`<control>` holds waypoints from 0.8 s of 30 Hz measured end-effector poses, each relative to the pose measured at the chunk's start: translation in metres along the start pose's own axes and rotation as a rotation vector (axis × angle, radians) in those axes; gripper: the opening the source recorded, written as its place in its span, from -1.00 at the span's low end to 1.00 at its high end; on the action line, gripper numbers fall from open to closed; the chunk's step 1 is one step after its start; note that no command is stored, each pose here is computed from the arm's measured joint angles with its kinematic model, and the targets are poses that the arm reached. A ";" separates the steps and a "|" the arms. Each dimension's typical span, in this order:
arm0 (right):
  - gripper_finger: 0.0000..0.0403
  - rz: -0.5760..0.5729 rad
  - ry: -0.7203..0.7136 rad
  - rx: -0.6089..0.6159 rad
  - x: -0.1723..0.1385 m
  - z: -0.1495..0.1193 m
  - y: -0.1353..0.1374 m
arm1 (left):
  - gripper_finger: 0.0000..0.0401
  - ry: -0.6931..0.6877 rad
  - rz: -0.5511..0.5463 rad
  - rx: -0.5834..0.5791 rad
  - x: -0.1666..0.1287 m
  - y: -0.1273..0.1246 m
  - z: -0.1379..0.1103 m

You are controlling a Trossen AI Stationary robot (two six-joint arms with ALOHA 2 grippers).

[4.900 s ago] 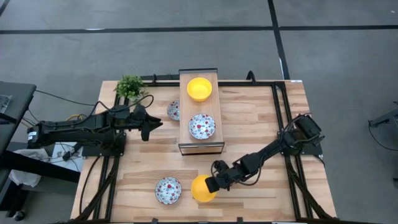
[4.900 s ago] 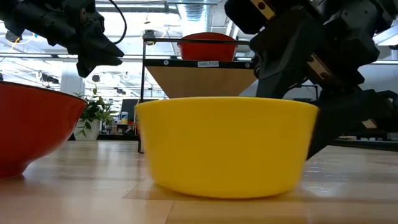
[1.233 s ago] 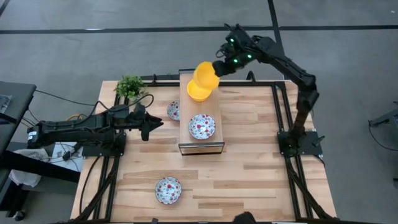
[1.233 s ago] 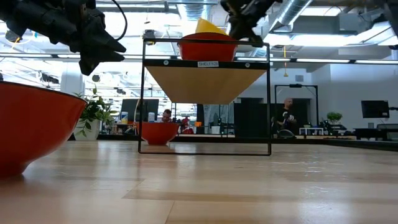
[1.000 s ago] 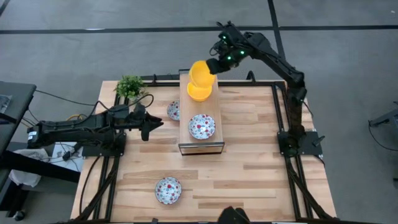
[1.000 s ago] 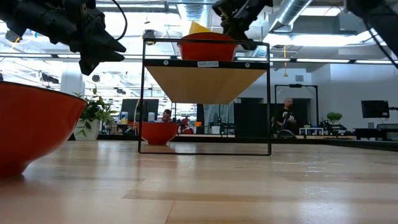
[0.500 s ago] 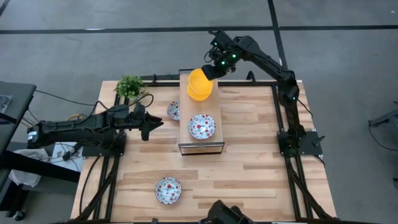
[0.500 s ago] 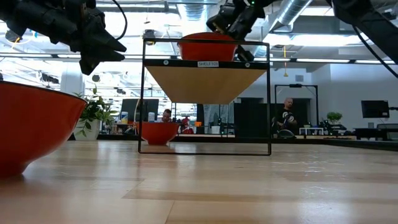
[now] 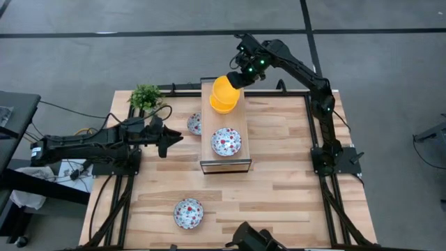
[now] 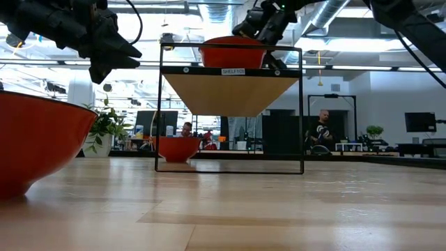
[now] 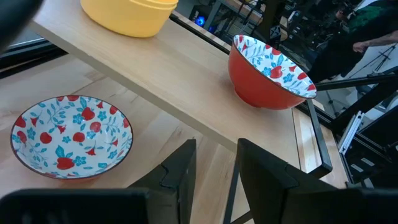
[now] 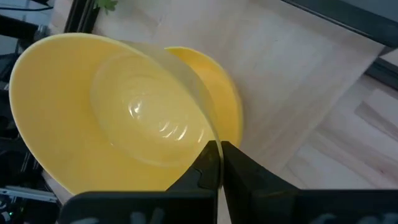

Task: Pick & Place Mini bowls
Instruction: Stack the yellow bowl on top of the yellow bowls on the shelf

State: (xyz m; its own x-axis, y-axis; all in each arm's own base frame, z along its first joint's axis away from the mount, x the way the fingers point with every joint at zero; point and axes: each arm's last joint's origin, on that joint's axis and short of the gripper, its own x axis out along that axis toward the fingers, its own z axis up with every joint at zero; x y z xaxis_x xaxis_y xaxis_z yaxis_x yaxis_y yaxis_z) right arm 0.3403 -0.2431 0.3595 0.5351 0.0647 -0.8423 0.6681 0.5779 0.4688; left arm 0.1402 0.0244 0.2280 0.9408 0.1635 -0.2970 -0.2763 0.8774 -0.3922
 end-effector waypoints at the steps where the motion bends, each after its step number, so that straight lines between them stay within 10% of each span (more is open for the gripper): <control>1: -1.00 0.000 0.001 -0.006 0.001 -0.001 0.001 | -0.43 0.000 0.000 0.000 0.000 0.000 0.000; 24: -1.00 -0.055 0.059 -0.044 0.025 -0.001 0.002 | -0.43 -0.007 -0.003 0.000 0.000 0.000 0.001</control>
State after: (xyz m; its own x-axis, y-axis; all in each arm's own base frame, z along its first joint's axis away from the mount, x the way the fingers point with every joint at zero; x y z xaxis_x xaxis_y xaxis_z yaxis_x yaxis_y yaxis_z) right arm 0.3548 -0.2397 0.3391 0.4660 0.0788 -0.8813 0.6718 0.6167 0.4104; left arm 0.1404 0.0244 0.2287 0.9430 0.1635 -0.2898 -0.2731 0.8778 -0.3935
